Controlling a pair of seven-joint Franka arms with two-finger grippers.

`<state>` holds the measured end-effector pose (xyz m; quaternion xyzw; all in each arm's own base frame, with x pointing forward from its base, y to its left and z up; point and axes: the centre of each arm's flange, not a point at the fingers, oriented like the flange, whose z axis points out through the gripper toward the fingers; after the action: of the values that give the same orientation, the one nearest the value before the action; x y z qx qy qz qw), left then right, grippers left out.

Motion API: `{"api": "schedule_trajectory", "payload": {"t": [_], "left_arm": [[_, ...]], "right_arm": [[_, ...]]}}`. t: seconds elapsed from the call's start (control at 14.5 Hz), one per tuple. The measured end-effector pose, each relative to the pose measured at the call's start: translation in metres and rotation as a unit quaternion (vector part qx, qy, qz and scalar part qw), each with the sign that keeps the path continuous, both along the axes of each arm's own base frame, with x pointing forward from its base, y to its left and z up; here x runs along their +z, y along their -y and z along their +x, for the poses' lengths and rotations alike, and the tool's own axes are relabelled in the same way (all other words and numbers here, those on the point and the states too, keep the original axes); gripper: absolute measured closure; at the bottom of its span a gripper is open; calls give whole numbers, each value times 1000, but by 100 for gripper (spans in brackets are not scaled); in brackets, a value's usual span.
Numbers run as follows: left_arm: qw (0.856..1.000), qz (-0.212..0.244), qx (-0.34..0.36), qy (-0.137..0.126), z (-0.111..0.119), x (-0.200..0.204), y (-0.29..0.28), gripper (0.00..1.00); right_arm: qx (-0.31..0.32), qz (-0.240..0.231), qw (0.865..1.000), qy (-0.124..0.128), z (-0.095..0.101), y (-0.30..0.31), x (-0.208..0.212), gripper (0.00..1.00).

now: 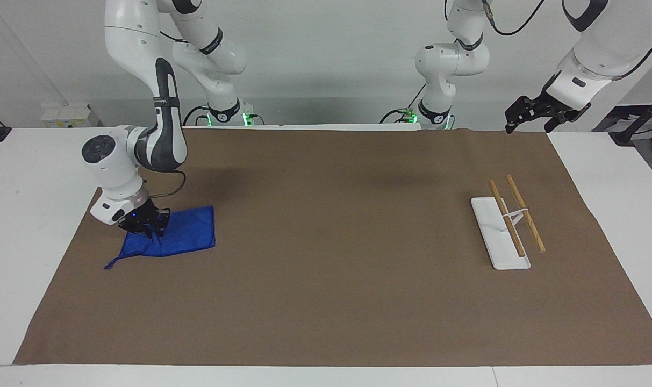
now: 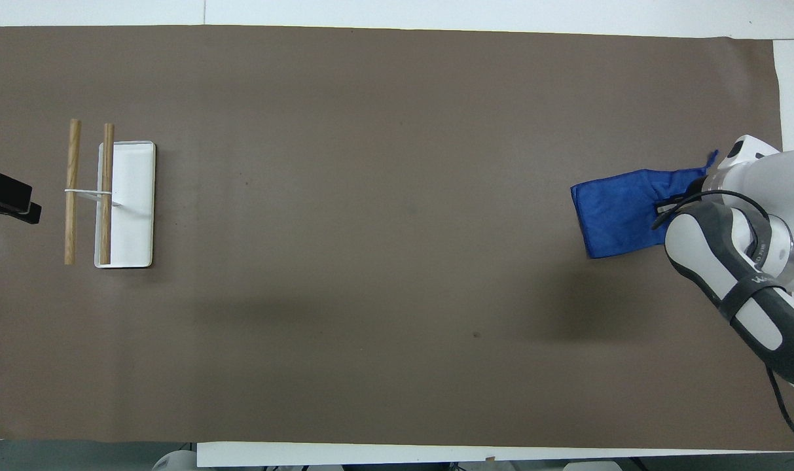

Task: Right arm passes towel to left arm to hang
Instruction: 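Lift the blue towel off the table with the right gripper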

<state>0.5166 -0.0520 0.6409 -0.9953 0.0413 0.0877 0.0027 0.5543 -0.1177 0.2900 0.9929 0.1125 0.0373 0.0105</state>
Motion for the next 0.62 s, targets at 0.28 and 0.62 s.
{"api": "schedule_trajectory", "payload": {"t": [0.28,0.62], "left_arm": [[1000,0,0,0,0,0,0,0],[1000,0,0,0,0,0,0,0]], "right_arm": [[-39,36,998,-32,9,-7,18,96],[-172,56,978,-108,18,-119,106,96]]}}
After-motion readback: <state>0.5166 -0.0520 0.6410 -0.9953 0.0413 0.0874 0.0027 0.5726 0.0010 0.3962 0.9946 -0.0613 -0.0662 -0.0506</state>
